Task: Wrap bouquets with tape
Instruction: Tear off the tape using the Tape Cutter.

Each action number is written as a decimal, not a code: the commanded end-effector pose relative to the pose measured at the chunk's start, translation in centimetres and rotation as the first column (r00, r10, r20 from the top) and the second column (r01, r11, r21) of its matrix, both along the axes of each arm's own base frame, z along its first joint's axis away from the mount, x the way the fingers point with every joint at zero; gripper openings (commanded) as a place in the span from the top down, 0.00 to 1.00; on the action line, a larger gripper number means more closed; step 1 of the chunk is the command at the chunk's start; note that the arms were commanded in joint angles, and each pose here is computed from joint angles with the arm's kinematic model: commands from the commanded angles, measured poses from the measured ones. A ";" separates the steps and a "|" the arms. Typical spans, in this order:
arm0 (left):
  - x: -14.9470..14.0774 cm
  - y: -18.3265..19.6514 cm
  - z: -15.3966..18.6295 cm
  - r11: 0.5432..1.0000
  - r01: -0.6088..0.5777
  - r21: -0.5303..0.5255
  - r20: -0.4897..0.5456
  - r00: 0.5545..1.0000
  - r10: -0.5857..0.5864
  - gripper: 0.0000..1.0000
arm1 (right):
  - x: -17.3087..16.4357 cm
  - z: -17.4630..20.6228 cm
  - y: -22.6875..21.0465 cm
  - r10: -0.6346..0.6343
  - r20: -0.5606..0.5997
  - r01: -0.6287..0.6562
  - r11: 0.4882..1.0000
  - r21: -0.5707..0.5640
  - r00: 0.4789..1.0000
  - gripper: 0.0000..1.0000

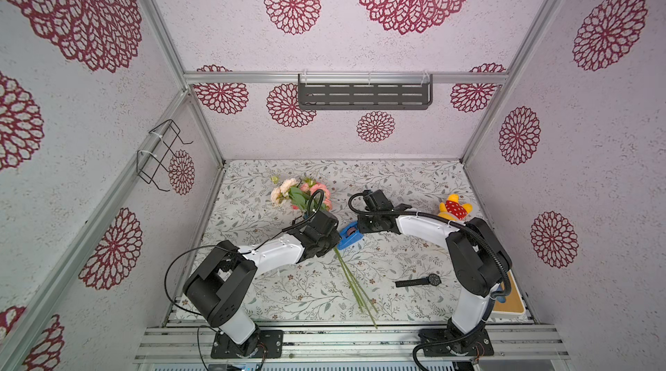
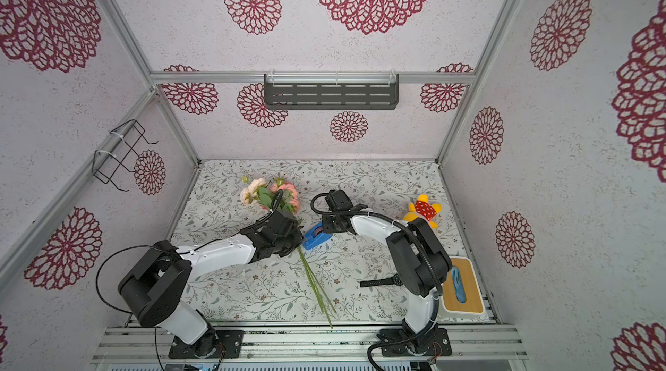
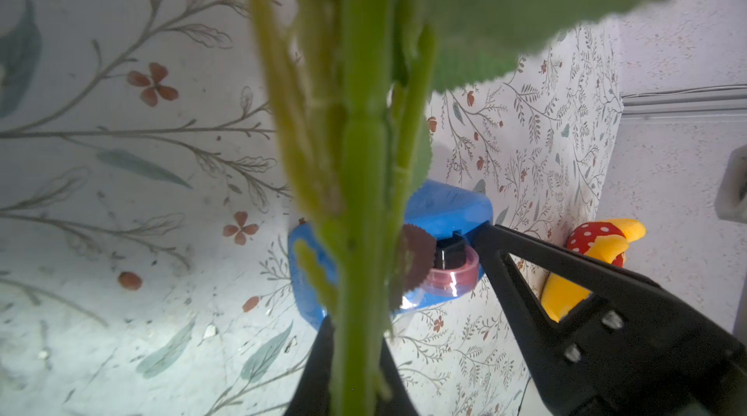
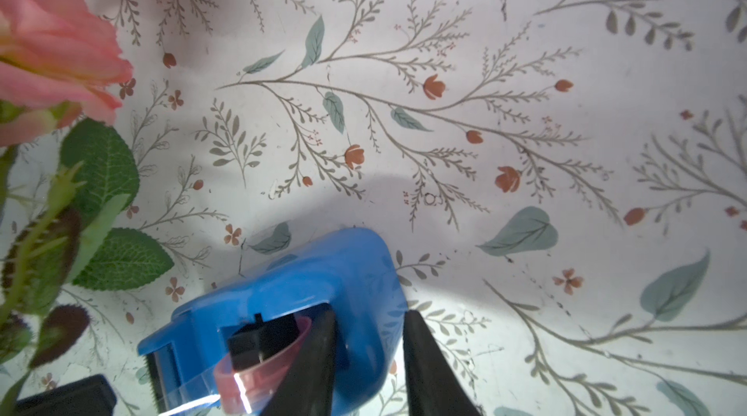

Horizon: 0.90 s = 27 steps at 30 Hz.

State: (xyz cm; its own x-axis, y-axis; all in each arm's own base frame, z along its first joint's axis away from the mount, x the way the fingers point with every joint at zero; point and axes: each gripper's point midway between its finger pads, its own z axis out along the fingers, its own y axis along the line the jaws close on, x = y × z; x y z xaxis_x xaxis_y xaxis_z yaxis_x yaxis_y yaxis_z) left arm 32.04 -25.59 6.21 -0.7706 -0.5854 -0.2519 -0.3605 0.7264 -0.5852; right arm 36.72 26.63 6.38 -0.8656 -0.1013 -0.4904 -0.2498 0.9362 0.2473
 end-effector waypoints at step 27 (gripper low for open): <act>0.9 -0.3 -3.1 0.982 0.039 0.184 -0.055 0.998 -0.029 1.00 | -1.6 -3.0 -2.5 -0.055 -0.095 0.052 0.998 -0.029 0.994 0.69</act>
State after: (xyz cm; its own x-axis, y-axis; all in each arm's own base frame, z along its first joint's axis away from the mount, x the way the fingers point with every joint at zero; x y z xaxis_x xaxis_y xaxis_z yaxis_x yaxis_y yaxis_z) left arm 32.53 -25.32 3.38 -0.8016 -0.5201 -0.2950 -0.3755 0.8218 -0.4285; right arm 36.77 26.76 6.06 -0.8702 -0.0652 -0.4884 -0.2393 0.9225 0.3031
